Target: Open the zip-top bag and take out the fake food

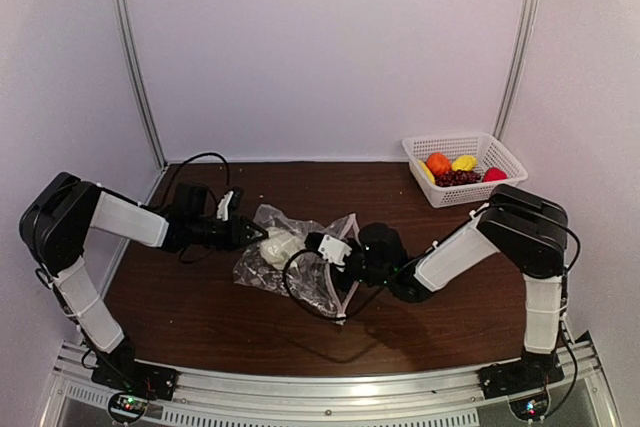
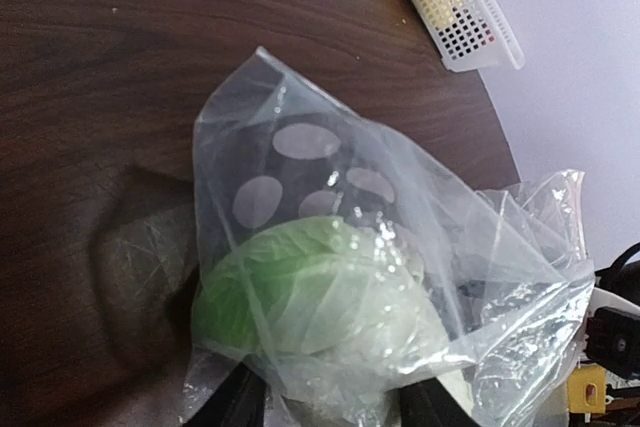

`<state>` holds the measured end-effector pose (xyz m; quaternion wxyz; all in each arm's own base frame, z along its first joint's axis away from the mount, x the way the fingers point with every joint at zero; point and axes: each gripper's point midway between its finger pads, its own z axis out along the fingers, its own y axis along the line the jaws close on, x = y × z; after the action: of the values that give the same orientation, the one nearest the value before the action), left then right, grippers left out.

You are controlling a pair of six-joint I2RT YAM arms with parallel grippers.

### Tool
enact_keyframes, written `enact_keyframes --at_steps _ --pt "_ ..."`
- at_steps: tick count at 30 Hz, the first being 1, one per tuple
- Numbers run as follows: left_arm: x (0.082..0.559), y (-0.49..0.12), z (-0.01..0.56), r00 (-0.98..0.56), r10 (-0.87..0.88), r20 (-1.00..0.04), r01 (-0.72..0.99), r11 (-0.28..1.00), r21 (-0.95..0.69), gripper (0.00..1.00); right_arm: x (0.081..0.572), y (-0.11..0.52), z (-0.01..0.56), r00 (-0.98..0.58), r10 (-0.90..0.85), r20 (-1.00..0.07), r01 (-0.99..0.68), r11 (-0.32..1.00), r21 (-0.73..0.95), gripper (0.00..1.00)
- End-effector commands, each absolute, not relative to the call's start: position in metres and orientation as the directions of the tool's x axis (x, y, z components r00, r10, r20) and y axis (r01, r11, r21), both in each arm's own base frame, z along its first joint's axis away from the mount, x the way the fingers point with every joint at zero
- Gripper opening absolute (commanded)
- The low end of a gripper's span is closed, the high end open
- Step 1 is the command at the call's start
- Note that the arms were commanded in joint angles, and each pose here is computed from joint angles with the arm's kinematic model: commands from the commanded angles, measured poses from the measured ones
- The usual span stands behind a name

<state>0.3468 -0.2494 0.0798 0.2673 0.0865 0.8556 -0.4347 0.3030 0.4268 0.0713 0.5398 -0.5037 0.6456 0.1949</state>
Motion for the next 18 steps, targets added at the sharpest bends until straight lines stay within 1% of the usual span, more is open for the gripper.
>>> enact_keyframes --at_steps 1,3,6,10,11,13,16,18 --pt "0.341 -0.271 0.075 -0.841 -0.027 -0.540 0.432 0.566 -0.702 0.40 0.296 0.438 0.067 0.152 -0.453 -0.878 -0.871 0.358 -0.336 0.27" --pt "0.335 -0.279 0.073 -0.846 -0.007 -0.532 0.442 0.547 -0.710 0.32 0.293 0.441 0.062 0.171 -0.472 -0.865 -0.869 0.342 -0.358 0.25" --pt "0.328 -0.285 0.070 -0.852 0.012 -0.523 0.446 0.540 -0.714 0.17 0.290 0.444 0.060 0.198 -0.488 -0.850 -0.858 0.333 -0.391 0.25" --pt "0.316 -0.292 0.067 -0.862 0.050 -0.505 0.455 0.517 -0.725 0.05 0.292 0.443 0.063 0.223 -0.503 -0.835 -0.825 0.359 -0.437 0.28" --pt "0.314 -0.292 0.066 -0.864 0.052 -0.500 0.454 0.509 -0.731 0.03 0.292 0.442 0.063 0.226 -0.505 -0.833 -0.821 0.362 -0.442 0.31" --pt "0.310 -0.293 0.065 -0.871 0.062 -0.487 0.450 0.498 -0.741 0.00 0.289 0.440 0.065 0.247 -0.513 -0.822 -0.799 0.372 -0.472 0.46" --pt "0.305 -0.294 0.064 -0.882 0.075 -0.466 0.441 0.484 -0.756 0.00 0.285 0.437 0.071 0.289 -0.522 -0.803 -0.758 0.388 -0.525 0.56" --pt "0.302 -0.296 0.064 -0.888 0.084 -0.451 0.434 0.472 -0.767 0.00 0.287 0.435 0.072 0.288 -0.524 -0.801 -0.744 0.404 -0.532 0.58"
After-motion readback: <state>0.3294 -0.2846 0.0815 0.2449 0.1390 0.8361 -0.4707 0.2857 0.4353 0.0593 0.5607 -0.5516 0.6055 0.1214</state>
